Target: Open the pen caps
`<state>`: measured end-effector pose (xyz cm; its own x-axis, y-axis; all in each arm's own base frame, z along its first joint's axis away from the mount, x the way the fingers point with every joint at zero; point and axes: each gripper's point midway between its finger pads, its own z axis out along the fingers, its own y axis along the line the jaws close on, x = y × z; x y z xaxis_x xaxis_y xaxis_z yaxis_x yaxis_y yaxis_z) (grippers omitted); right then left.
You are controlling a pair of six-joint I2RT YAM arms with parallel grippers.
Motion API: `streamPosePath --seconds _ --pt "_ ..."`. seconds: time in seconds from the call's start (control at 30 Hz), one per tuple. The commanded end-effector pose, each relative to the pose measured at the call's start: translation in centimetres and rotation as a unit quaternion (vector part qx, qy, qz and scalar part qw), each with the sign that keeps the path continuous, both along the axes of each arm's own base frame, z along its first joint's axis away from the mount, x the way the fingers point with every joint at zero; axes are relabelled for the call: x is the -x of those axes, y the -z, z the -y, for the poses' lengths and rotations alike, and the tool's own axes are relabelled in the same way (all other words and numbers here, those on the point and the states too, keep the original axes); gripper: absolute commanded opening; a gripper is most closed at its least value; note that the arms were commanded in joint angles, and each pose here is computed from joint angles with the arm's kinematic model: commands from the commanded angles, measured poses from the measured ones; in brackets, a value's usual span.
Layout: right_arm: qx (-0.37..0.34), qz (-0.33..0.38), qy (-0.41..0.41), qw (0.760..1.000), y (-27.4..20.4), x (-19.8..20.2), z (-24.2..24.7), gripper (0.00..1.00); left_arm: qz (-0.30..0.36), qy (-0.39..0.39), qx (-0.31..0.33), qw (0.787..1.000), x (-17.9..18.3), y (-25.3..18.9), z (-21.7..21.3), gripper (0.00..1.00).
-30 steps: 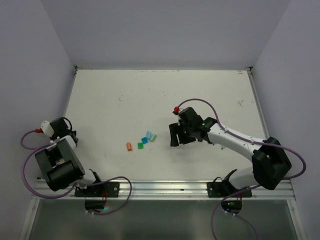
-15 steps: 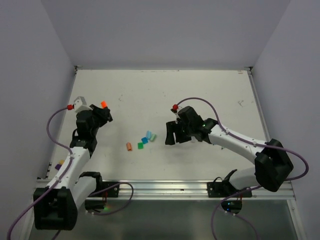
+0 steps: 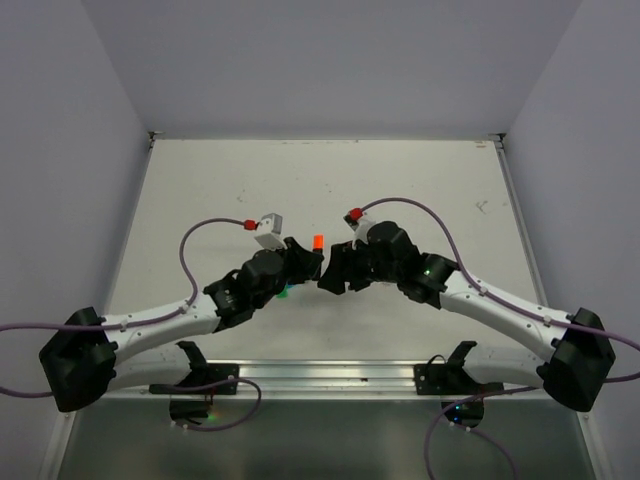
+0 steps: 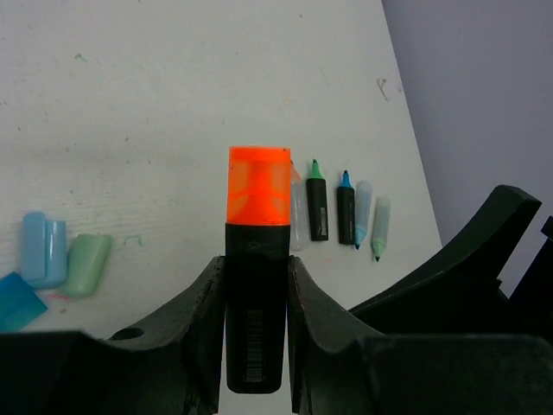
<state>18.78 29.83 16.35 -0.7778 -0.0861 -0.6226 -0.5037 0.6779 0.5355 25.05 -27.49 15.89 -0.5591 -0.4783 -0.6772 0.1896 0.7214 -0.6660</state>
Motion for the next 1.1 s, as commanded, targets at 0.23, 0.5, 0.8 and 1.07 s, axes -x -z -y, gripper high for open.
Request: streamPosePath --seconds 0.23,0.5,0.8,1.07 --pt "-0.048 0.034 0.061 0.996 -0.2 -1.0 0.4 0.61 0.011 -0.097 0.078 0.992 0.8 -4.1 1.3 0.0" --pt "-0.058 0.069 0.094 0.992 -1.2 -2.2 1.0 0.53 -0.006 -0.125 0.077 0.989 1.9 -3.6 2.2 0.0" --pt "-0.104 0.069 0.078 0.989 -2.7 -1.4 0.3 0.5 -0.007 -0.144 0.071 0.987 2.3 -3.6 2.1 0.0" --pt "-0.125 0.071 0.068 0.987 -4.0 -0.7 0.2 0.5 -0.006 -0.143 0.063 0.988 2.3 -3.5 2.5 0.0"
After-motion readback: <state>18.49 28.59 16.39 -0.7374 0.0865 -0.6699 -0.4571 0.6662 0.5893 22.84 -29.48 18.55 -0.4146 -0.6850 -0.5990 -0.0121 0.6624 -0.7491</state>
